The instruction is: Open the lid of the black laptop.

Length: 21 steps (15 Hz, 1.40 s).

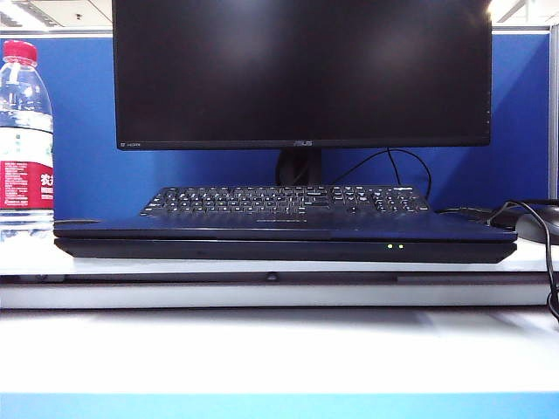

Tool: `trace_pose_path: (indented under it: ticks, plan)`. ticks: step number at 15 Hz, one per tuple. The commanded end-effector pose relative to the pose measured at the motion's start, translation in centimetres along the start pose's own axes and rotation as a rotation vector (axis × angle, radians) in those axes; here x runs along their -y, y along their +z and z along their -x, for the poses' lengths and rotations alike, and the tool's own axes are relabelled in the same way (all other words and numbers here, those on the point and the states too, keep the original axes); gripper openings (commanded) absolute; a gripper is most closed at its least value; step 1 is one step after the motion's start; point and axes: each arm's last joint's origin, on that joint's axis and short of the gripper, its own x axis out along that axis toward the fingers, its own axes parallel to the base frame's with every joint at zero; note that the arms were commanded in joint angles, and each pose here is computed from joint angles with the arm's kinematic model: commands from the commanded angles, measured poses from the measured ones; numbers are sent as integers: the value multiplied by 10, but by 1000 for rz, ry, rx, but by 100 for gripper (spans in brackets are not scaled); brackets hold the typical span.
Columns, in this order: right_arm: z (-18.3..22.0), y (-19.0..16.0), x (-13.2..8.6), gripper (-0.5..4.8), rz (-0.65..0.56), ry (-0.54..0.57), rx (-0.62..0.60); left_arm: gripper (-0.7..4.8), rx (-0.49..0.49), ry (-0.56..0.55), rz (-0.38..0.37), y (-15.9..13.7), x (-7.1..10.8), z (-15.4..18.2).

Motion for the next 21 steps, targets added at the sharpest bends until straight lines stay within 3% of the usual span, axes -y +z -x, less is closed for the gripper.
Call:
trace_pose_path:
  ticks: [1, 5, 6, 8, 11, 12, 13, 17, 19, 20, 21]
  plan:
    - [0, -1, 0, -1, 1, -4, 4, -2, 16, -3, 0, 1, 0, 0]
    - [0, -1, 0, -1, -16, 2, 5, -2, 18, -5, 13, 2, 0, 0]
    - [0, 3, -3, -1, -188, 110, 46, -2, 26, -36, 166, 3, 1, 0]
    - [2, 14, -7, -1, -415, 295, 111, -2, 55, -161, 449, 8, 4, 1]
    - [7, 29, -10, -1, -691, 510, 174, -2, 34, -398, 733, 16, 10, 3]
    - [10, 36, -10, -1, -804, 575, 213, -2, -2, -475, 877, 19, 11, 4]
    - [12, 40, -10, -1, -841, 607, 239, -2, -28, -522, 916, 19, 12, 5]
    - [20, 51, -12, 0, -877, 784, 273, -2, -99, -824, 892, 28, 19, 12]
    - [29, 67, -13, -1, -855, 868, 343, 6, -54, -1007, 846, 44, 21, 21]
    - [33, 81, -12, -1, -825, 862, 341, 59, -40, -1020, 830, 54, 21, 25]
    - [39, 100, -11, -1, -746, 834, 335, 73, -5, -1009, 775, 68, 20, 31]
